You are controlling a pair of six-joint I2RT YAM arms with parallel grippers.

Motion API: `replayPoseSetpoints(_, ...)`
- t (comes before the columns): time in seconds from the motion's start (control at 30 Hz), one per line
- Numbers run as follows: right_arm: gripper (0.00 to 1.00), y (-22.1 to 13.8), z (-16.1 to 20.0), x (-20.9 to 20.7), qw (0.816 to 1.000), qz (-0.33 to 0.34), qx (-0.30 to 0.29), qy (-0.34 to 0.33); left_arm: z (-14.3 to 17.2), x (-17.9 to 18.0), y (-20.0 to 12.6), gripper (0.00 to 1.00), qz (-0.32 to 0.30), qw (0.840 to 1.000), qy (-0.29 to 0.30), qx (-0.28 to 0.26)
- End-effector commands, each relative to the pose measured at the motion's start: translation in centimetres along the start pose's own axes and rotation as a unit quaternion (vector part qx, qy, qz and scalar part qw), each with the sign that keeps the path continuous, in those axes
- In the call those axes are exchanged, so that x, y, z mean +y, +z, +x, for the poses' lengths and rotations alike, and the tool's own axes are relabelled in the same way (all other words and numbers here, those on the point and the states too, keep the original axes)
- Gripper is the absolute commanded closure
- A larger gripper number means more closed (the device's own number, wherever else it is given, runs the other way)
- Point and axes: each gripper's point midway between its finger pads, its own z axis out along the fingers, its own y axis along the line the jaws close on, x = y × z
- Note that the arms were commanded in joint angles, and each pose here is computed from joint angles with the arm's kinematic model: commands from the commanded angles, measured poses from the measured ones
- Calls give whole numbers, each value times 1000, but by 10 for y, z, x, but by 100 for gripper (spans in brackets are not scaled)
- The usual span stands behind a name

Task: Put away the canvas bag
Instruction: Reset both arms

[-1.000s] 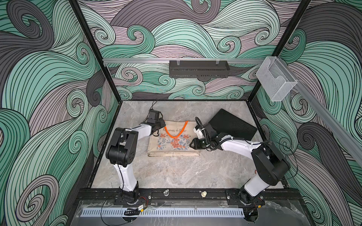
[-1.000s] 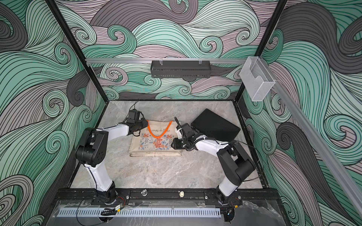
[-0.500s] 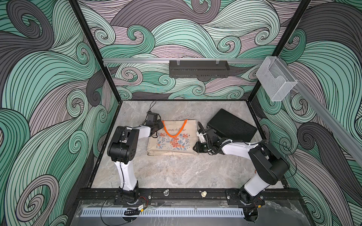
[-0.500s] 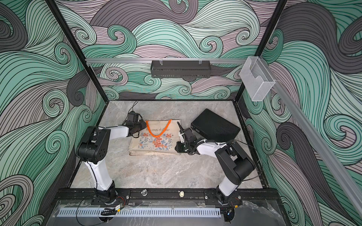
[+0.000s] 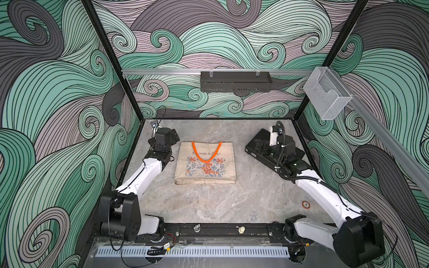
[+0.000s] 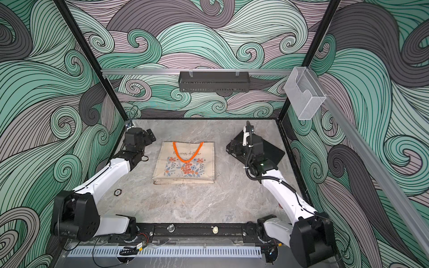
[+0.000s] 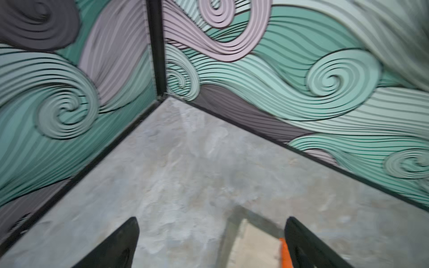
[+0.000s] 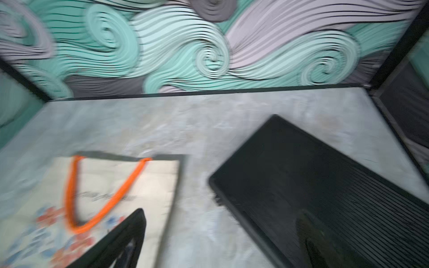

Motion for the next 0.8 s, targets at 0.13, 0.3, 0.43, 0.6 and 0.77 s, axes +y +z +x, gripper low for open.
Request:
replayPoseSetpoints(0.13,0,20,47,-89,989,134,-21,-55,74,31,5,1,-17,992,128,7)
replayPoseSetpoints(0.3,0,39,79,-108,994,102,-43,22,88,18,11,1,35,986,160,-13)
replayPoseSetpoints(0.43,0,55,84,-95,997,66,-31,-2,94,17,23,1,49,984,169,-19)
replayPoseSetpoints(0.6,0,62,93,-82,999,39,-20,-23,103,20,37,1,85,987,139,11)
replayPoseSetpoints(0.77,0,63,96,-78,999,30,-32,-31,112,23,44,1,115,986,121,10)
